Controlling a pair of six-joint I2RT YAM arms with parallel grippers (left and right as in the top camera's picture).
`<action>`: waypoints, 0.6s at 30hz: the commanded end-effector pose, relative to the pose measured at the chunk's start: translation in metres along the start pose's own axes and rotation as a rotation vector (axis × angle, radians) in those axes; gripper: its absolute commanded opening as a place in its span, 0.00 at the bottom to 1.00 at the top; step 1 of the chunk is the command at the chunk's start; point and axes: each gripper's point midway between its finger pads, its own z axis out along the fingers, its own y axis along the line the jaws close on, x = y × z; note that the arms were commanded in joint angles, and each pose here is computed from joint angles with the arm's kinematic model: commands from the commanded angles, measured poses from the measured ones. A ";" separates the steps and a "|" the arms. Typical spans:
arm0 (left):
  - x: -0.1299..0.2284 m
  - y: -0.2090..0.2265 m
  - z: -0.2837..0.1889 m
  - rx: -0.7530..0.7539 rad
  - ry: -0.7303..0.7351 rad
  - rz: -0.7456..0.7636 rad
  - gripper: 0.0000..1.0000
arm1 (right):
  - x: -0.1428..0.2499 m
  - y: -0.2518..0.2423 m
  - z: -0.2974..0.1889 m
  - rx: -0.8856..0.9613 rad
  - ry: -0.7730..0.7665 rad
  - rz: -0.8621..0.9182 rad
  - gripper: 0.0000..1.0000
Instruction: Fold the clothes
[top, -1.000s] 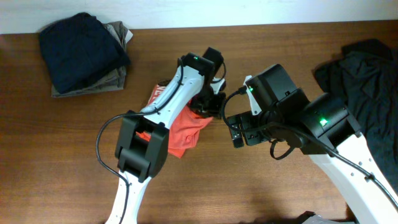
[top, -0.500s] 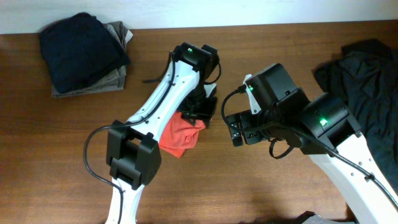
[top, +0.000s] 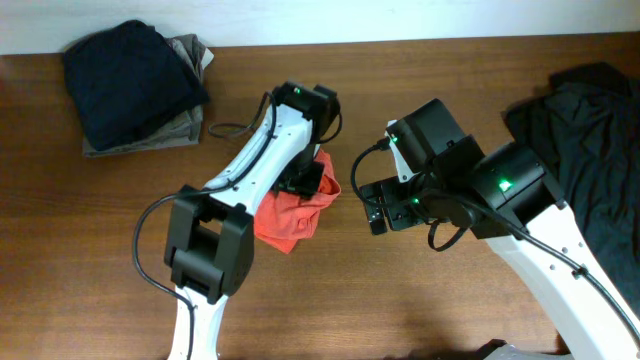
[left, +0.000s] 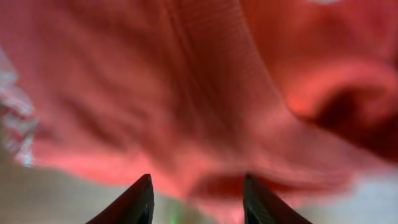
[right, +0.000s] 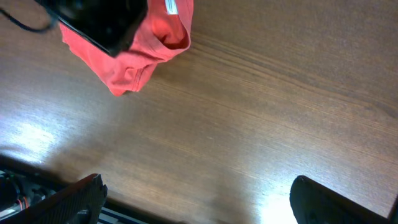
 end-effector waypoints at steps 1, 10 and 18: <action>0.013 0.001 0.026 -0.011 0.046 -0.002 0.45 | 0.001 0.002 0.001 -0.004 0.003 0.003 0.99; 0.037 -0.059 0.053 0.202 0.129 0.049 0.31 | -0.006 0.004 0.001 -0.011 -0.022 0.004 0.99; 0.039 -0.128 0.037 0.435 0.103 0.120 0.32 | -0.007 0.004 0.001 -0.012 -0.026 0.004 0.99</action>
